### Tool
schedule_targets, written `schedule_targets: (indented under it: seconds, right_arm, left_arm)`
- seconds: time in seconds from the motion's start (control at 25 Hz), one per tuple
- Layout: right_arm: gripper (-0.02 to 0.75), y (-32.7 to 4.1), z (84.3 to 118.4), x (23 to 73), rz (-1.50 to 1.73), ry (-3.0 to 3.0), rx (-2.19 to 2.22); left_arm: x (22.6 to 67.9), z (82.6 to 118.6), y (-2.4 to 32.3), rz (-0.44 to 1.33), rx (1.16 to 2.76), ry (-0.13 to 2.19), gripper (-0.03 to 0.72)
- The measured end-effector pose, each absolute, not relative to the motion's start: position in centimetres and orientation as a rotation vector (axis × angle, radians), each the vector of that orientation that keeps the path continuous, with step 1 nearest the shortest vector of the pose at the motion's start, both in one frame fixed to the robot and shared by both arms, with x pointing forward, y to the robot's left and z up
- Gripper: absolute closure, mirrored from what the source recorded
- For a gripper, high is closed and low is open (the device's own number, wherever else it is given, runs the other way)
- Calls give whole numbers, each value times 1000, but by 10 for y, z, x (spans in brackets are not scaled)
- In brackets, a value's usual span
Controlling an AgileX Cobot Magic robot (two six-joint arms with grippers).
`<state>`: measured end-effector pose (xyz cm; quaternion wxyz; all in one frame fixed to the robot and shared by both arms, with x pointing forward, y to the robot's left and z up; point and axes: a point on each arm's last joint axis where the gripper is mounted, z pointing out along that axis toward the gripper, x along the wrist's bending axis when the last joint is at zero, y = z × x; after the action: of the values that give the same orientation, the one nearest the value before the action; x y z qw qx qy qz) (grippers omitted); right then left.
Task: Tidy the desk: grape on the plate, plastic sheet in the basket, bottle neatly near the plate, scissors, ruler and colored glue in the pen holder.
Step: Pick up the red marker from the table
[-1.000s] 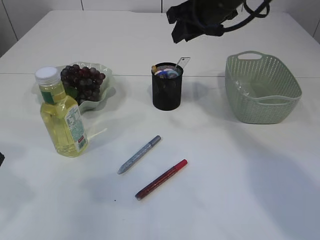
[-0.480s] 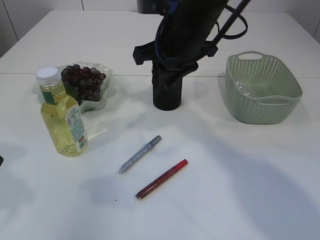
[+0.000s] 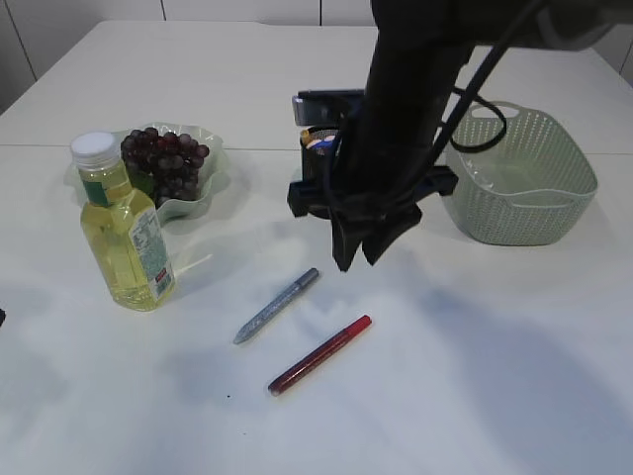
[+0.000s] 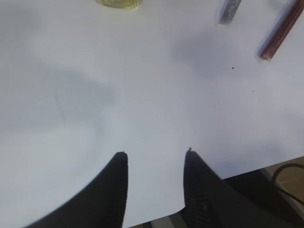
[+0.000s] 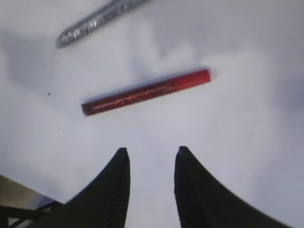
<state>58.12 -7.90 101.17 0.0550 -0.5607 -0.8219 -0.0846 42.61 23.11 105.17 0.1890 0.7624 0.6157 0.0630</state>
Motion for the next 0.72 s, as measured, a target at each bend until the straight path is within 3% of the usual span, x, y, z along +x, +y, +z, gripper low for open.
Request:
schedule_targets:
  seconds: [0.32,0.72]
  right_arm:
    - [470,-75,959,550,-145,-2071,-1995]
    - [470,-75,954,571,-329,-1154,-2695]
  left_arm:
    - [428,1052,231,194,2132,1718,399]
    - [433,1054,232,269,2123,1683,399]
